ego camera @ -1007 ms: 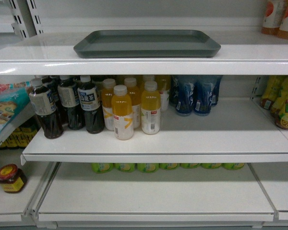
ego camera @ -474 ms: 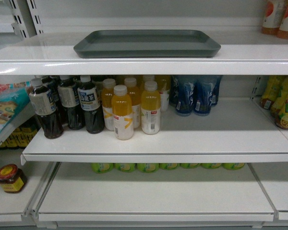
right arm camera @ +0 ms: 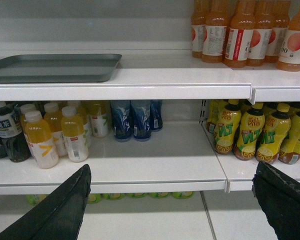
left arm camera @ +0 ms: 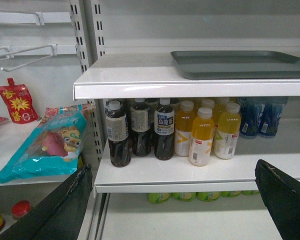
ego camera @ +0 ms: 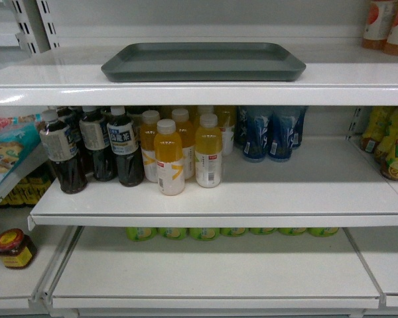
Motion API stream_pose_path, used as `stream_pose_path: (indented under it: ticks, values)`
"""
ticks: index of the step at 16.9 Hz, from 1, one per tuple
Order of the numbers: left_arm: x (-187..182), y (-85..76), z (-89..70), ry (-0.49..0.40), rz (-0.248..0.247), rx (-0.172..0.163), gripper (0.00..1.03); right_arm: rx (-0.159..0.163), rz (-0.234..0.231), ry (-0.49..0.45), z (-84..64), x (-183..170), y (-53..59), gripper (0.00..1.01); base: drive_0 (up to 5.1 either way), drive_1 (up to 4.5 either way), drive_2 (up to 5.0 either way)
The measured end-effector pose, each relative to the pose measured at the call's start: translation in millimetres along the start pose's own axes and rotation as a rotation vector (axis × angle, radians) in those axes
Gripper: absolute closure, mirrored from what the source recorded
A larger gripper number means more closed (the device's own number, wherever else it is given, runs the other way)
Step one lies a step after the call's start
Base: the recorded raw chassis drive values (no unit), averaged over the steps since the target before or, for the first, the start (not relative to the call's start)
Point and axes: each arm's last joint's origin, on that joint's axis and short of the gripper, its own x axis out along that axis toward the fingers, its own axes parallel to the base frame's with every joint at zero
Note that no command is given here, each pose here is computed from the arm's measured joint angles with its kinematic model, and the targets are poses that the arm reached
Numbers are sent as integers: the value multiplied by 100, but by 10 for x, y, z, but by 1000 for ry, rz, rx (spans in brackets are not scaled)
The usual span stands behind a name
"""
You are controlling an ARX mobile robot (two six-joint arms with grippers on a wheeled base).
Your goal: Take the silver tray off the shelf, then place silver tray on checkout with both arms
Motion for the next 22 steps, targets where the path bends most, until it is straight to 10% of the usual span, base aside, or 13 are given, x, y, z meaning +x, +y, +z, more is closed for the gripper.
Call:
stream_pose_path:
  ticks: [22]
  values:
    - [0,0,2,-2,0,0,5,0,0,-3,3,0,0,3,5,398,-389]
